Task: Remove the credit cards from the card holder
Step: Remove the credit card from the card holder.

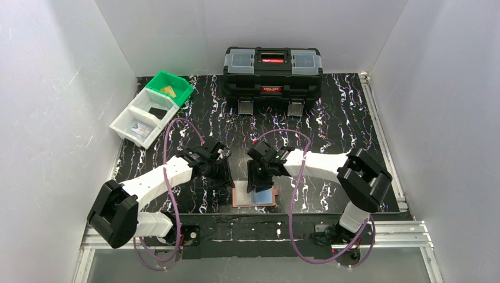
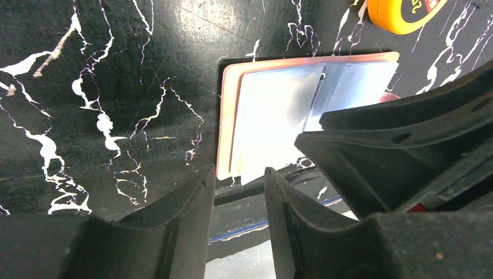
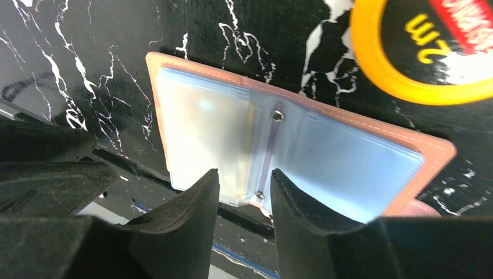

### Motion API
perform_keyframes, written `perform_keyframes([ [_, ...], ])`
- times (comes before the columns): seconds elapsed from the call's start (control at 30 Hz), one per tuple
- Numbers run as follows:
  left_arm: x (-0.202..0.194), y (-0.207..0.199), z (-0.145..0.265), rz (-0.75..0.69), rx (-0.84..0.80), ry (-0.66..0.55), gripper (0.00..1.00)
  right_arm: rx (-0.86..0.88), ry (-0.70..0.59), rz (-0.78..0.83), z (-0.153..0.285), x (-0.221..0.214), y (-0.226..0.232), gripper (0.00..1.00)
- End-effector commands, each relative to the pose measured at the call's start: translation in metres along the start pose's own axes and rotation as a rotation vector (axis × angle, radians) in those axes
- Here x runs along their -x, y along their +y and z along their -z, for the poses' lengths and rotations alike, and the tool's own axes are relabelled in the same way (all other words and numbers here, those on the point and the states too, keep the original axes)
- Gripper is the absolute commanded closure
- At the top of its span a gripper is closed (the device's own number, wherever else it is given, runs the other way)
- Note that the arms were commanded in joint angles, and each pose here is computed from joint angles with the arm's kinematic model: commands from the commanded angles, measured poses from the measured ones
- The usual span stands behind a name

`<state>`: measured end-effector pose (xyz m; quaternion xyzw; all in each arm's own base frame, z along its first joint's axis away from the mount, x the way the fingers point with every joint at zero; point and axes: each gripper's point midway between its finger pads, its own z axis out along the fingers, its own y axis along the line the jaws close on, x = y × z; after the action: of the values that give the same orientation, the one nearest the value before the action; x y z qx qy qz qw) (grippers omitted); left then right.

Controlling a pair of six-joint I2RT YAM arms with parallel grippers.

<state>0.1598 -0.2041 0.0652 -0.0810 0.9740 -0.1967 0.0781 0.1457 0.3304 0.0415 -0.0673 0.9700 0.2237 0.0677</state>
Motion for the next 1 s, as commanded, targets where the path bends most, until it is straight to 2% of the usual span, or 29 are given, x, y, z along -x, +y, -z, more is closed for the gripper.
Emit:
perform_keyframes([
  [0.0, 0.000, 0.000, 0.008, -0.007, -0.005, -0.004, 0.64, 0.021, 0.014, 0.042, -0.006, 0.000, 0.018, 0.54],
  [0.2, -0.001, 0.001, 0.007, -0.006, -0.003, 0.000, 0.64, -0.004, 0.042, 0.053, -0.017, -0.002, 0.019, 0.57],
  [0.5, -0.006, 0.001, -0.001, -0.008, -0.001, 0.038, 0.64, -0.067, 0.096, 0.034, -0.031, -0.016, -0.003, 0.73],
  [0.63, -0.008, -0.001, -0.004, -0.016, -0.016, 0.059, 0.65, -0.062, 0.106, 0.022, -0.036, -0.020, -0.010, 0.86],
  [0.7, -0.009, -0.003, -0.006, -0.024, -0.022, 0.075, 0.65, -0.060, 0.109, 0.019, -0.037, -0.021, -0.012, 0.89],
  [0.97, -0.014, -0.010, -0.016, -0.041, -0.055, 0.132, 0.66, -0.042, 0.131, 0.005, -0.042, -0.025, -0.016, 0.94],
])
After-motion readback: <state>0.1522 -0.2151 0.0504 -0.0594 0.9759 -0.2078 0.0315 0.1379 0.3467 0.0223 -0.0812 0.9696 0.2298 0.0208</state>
